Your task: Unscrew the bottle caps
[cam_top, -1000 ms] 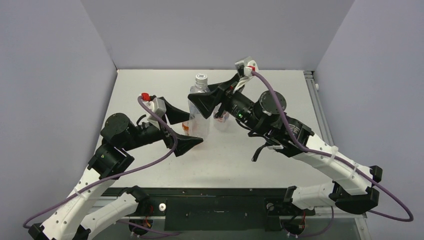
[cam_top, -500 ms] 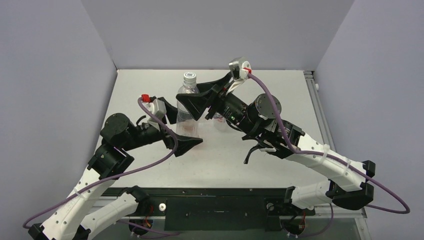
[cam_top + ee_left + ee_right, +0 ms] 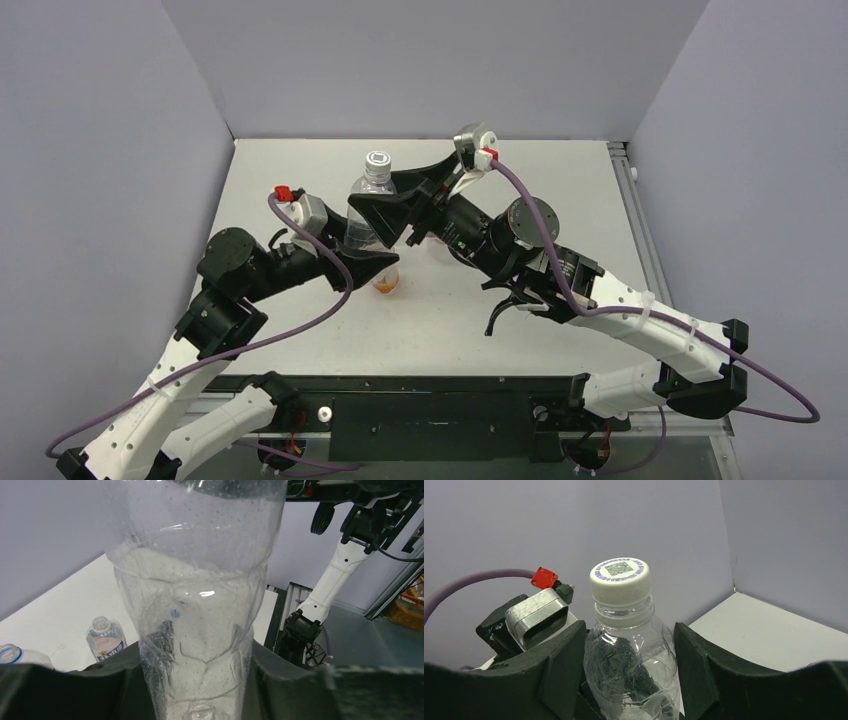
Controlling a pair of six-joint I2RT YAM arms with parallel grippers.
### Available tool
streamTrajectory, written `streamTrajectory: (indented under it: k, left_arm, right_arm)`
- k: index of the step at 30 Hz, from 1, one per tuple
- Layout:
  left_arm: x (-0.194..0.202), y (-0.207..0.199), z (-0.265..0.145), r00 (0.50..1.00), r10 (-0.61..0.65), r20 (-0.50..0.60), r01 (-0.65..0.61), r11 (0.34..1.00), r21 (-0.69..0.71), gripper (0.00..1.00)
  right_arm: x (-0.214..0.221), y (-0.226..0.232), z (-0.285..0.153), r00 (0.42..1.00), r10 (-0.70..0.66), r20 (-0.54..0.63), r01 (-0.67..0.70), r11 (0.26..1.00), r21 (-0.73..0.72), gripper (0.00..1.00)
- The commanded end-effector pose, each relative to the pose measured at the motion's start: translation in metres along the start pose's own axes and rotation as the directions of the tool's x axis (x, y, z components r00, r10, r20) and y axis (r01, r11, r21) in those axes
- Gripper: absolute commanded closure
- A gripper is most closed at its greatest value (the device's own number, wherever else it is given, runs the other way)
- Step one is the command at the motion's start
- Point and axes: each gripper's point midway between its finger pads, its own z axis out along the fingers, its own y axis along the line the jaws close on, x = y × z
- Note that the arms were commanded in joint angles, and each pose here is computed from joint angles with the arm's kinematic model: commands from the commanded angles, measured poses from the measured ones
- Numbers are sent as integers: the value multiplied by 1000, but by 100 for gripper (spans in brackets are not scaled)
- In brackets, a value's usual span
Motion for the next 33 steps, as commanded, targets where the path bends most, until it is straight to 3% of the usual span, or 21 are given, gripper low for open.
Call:
streamTrajectory:
  k: [1,2,4,8,12,18,23,29,33]
  left_arm:
    - [-35,9,-4,987,123,107,-116,991,-70,81]
    - [-35,10,-5,985,137,106,-129,989,-78,82]
    - [-31,14,-6,979,179,94,-171,981,-90,84]
    - [-16,21,-9,960,275,54,-269,958,-97,88]
    - [-3,26,-11,939,343,14,-340,936,-94,92]
    - [4,34,-11,938,346,-19,-346,930,-120,96]
    - [4,36,-10,942,334,-27,-335,933,-132,97]
    - [4,37,-9,952,304,-25,-305,942,-141,97]
    - [7,37,-9,959,282,-32,-284,949,-140,97]
  right_arm:
    - [-12,-1,-7,1000,18,18,-19,999,38,48]
    - [-12,-5,-8,1000,14,-2,-14,998,62,31]
    - [-17,-7,-11,1000,4,-12,-3,996,84,22]
    - [-39,-7,-14,1000,-12,-20,14,995,97,20]
    - [-41,-3,-4,994,-31,-108,41,995,91,19]
    - [-28,2,6,979,-44,-198,59,996,69,17]
    - [-19,-2,9,970,-57,-236,79,993,83,22]
    - [-18,-6,8,969,-67,-238,93,990,102,47]
    - [-23,-9,5,975,-69,-212,95,989,114,50]
